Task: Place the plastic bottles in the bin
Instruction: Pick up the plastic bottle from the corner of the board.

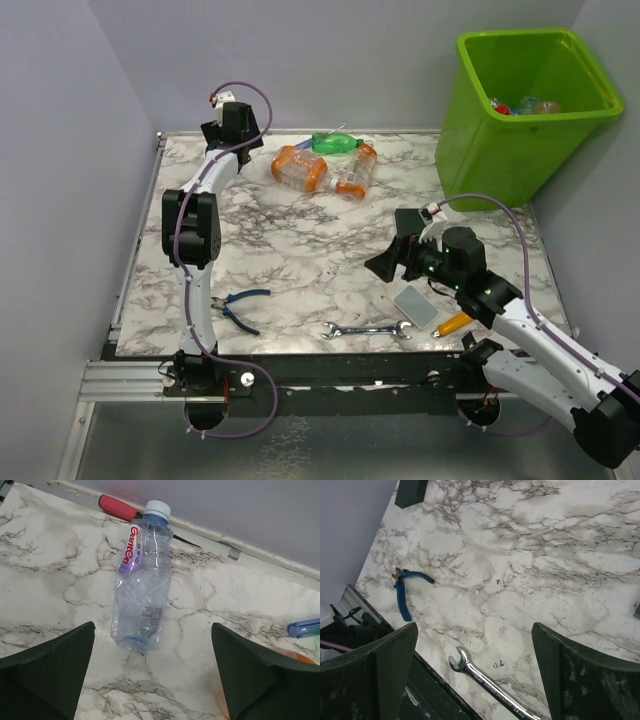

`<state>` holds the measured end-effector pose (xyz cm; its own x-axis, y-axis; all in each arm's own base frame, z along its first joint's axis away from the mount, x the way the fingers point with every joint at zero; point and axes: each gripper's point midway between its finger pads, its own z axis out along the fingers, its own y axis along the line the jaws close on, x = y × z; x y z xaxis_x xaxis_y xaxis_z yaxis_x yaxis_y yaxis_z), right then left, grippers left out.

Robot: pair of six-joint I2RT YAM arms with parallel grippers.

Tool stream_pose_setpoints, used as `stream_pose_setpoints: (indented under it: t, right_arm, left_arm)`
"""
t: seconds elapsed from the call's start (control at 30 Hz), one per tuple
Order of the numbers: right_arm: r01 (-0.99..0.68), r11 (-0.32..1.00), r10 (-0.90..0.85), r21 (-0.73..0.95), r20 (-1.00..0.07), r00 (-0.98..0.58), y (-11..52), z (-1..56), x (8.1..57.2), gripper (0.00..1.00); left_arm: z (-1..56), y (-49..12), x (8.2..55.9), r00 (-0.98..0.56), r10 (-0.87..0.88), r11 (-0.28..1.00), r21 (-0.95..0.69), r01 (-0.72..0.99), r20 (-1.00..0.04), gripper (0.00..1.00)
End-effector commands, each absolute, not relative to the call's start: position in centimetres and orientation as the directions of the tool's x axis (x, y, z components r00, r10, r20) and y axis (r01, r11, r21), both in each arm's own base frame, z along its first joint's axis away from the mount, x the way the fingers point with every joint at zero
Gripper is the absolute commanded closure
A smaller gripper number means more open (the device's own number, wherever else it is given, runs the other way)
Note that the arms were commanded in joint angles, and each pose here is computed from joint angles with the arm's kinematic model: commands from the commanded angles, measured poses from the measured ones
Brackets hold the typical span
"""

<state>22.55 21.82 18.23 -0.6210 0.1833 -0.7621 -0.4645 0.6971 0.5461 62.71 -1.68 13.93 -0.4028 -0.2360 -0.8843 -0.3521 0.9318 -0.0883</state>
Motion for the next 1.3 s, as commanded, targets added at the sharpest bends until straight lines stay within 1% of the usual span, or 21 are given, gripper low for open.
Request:
stream_pose_setpoints:
  t: [0.0,0.17,0.43,0.57,0.7,0.77,0.9,1.0,1.07,1.17,1.27]
  right_arm:
    - [-0.426,0.769,0.146,0.478,-0.778,-0.611,20.0,16.7,22.3,0.00]
    - [-0.400,0.801,0.133,0.446,-0.784,-0.607,19.2,16.3,22.6,0.00]
    - [-0.370,0.825,0.122,0.427,-0.774,-0.621,19.1,16.1,23.4,0.00]
    - [-0.344,0.839,0.127,0.421,-0.767,-0.629,18.9,15.8,23.7,0.00]
    - [-0.327,0.847,0.133,0.420,-0.763,-0.633,18.7,15.5,23.9,0.00]
    - [-0.320,0.848,0.137,0.423,-0.757,-0.639,18.7,15.3,23.9,0.00]
    - [-0.314,0.848,0.141,0.427,-0.753,-0.643,18.8,15.2,24.0,0.00]
    - [-0.314,0.846,0.147,0.431,-0.755,-0.639,18.9,15.5,24.1,0.00]
    - [-0.318,0.841,0.155,0.437,-0.758,-0.633,19.0,15.8,24.2,0.00]
    - [-0.343,0.821,0.167,0.457,-0.766,-0.621,19.5,16.7,24.1,0.00]
    - [-0.358,0.800,0.186,0.482,-0.765,-0.616,19.9,17.6,24.0,0.00]
  left_arm:
    - [11.6,-0.2,63.9,-0.440,-0.224,0.927,-0.052,-0.371,-0.870,0.01]
    - [8.1,1.1,64.3,-0.468,-0.234,0.911,-0.024,-0.412,-0.852,0.01]
    - [4.4,1.4,64.7,-0.497,-0.244,0.908,-0.016,-0.419,-0.833,0.01]
    - [3.2,1.2,65.1,-0.498,-0.258,0.908,-0.032,-0.417,-0.828,0.07]
    - [2.6,1.5,65.6,-0.490,-0.269,0.906,-0.045,-0.421,-0.829,0.20]
    - [2.1,1.4,65.6,-0.492,-0.280,0.905,-0.056,-0.422,-0.824,0.31]
    - [1.7,1.3,65.4,-0.495,-0.292,0.904,-0.067,-0.423,-0.819,0.56]
    - [4.5,1.3,65.4,-0.459,-0.290,0.905,-0.085,-0.417,-0.840,0.70]
    - [8.6,0.9,65.4,-0.395,-0.297,0.909,-0.130,-0.397,-0.869,0.75]
    - [15.8,0.2,64.2,-0.270,-0.329,0.907,-0.223,-0.356,-0.905,0.81]
    - [24.0,-0.6,61.9,-0.128,-0.358,0.908,-0.312,-0.280,-0.925,0.83]
